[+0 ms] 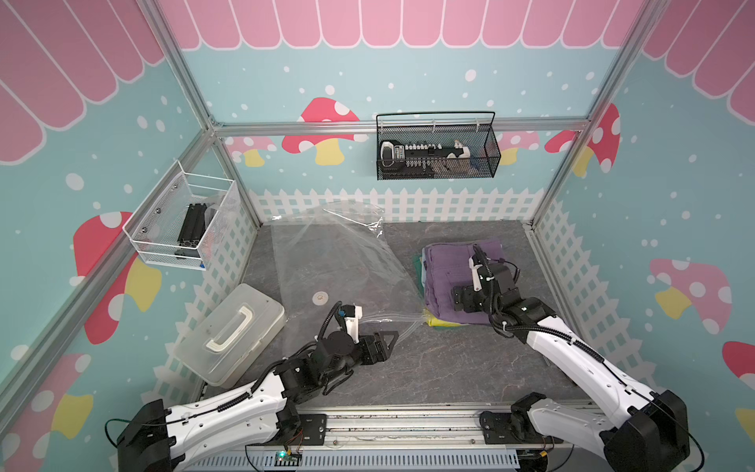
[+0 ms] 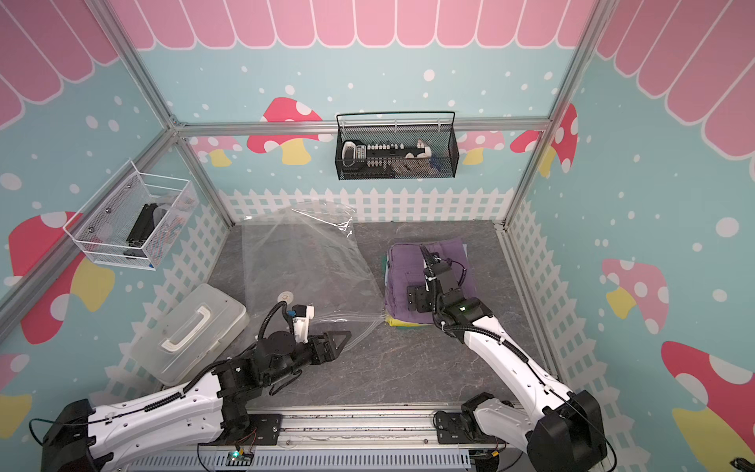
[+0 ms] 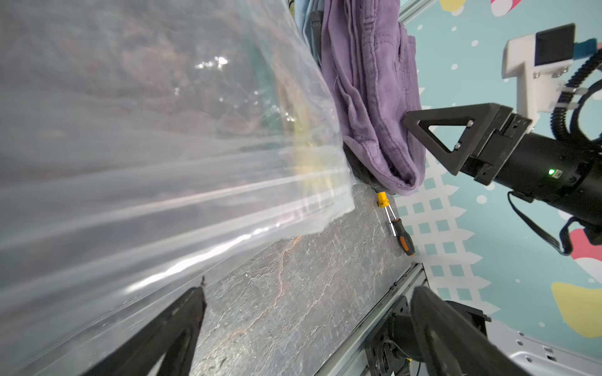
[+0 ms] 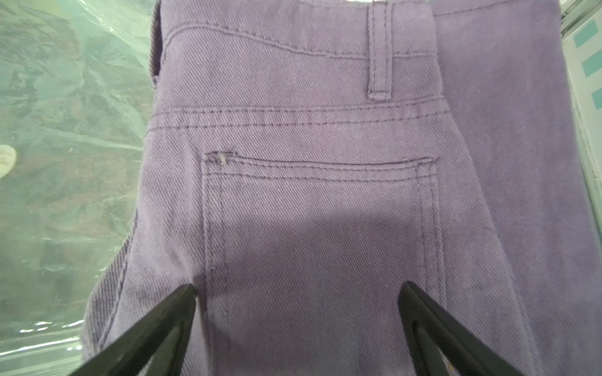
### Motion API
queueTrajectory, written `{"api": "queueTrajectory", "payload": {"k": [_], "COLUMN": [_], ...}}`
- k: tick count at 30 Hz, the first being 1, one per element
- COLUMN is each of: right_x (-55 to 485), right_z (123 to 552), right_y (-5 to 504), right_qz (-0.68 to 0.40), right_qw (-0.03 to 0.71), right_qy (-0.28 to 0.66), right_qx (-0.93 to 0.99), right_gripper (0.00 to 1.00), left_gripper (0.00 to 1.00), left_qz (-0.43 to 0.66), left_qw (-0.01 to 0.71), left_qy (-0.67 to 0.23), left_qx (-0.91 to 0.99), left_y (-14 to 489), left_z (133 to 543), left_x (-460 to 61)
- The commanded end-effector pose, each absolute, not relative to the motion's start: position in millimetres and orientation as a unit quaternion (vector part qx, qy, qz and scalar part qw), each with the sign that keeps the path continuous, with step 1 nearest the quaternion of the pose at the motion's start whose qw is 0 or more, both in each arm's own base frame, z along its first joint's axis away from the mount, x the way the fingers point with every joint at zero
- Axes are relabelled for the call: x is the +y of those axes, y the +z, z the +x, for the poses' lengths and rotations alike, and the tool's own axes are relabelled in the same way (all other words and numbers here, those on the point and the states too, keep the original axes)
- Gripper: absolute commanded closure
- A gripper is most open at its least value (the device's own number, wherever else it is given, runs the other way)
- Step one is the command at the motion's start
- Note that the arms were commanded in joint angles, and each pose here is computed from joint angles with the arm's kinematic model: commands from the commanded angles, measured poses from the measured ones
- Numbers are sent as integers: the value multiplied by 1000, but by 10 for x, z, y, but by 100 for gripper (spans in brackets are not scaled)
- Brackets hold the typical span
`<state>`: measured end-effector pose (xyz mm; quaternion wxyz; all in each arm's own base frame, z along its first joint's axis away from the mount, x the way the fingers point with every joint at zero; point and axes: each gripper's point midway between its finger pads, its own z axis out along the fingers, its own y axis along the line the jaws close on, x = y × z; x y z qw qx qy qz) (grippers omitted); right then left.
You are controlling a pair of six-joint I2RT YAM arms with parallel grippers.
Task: Take the trousers out of the vacuum bag
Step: Adjust the vacuum bag at the center of the board.
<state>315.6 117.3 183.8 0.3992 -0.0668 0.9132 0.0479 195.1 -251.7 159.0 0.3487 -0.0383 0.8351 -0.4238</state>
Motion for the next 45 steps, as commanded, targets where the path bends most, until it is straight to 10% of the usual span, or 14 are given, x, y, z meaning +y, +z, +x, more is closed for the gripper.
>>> {"api": "queueTrajectory", "payload": {"k": [1, 27, 37, 45], "right_x": [1214, 1230, 1228, 1181], "right_z": [3210, 3208, 3212, 3182], "right_y": [1950, 1963, 1926, 1916], "right_qz": [-64, -65, -70, -72], "right_qw": [413, 413, 408, 405], "right_qy": [56, 61, 56, 44], "right_qx": [907, 906, 909, 910], "right_gripper": [1, 2, 1, 1], "left_gripper": [2, 31, 80, 100], "left_qz": [-70, -149, -171, -163], "left_qw": [372, 400, 392, 396], "left_qy": [-453, -412, -402, -389], "left_qx": [807, 805, 810, 815], "left_y": [1860, 1785, 1587, 1584], "left_z": [2077, 2547, 2664, 2651], "left_x": [-2595, -2653, -2595, -2487]}}
